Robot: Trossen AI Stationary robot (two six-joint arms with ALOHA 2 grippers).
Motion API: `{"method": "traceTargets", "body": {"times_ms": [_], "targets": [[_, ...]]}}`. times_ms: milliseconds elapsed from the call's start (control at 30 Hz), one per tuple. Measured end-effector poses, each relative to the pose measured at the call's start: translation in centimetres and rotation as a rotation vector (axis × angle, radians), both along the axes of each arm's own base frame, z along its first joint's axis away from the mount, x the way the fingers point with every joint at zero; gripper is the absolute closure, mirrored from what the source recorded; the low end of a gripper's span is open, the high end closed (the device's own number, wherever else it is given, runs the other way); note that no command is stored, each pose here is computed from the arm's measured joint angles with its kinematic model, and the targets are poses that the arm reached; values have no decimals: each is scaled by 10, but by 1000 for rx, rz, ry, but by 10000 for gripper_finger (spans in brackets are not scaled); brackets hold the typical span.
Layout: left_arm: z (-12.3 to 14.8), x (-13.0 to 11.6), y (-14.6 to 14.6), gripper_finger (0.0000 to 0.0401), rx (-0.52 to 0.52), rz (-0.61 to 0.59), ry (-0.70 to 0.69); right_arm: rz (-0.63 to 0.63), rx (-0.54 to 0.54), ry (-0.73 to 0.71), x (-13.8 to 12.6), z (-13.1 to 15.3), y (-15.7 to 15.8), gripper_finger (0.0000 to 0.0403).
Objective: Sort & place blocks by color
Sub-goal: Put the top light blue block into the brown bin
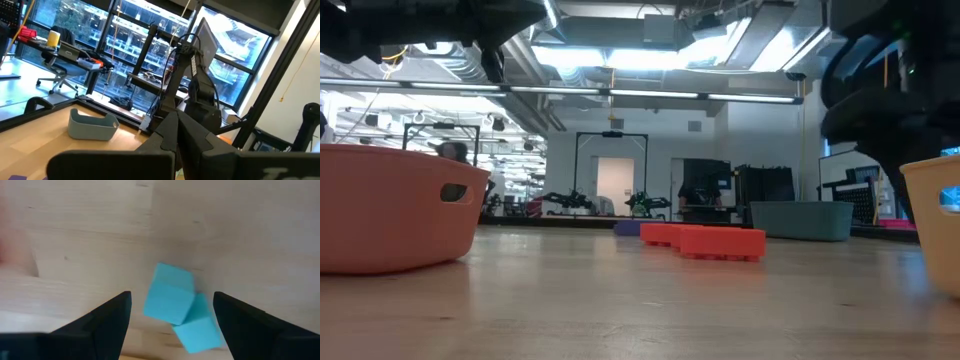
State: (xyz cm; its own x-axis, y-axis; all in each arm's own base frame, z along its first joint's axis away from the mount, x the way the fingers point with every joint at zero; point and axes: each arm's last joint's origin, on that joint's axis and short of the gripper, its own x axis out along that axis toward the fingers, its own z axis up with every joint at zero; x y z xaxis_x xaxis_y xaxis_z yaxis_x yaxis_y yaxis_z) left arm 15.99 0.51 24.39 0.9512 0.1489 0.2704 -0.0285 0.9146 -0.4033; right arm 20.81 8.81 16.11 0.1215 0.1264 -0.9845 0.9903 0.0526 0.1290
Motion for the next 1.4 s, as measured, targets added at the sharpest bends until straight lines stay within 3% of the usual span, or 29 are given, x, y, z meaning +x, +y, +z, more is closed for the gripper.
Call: {"method": "traceTargets", "body": {"times_ms": [500,633,867,967,1200,1400], "targets": [[0,0,0,401,1,0,0,-28,-14,44,9,-20,4,121],[0,0,0,401,1,0,0,-29,-15,49,9,-21,4,156],[0,0,0,401,1,1,0,-24,-14,48,9,-20,4,262],[0,0,0,401,1,0,0,34,-42,24,10,-18,3,267],[1,0,0,401,1,0,-10,252,-143,-175,10,16,-8,267],[6,-2,-1,401,11,-19,-66,377,-366,-569,14,65,-29,267]]}}
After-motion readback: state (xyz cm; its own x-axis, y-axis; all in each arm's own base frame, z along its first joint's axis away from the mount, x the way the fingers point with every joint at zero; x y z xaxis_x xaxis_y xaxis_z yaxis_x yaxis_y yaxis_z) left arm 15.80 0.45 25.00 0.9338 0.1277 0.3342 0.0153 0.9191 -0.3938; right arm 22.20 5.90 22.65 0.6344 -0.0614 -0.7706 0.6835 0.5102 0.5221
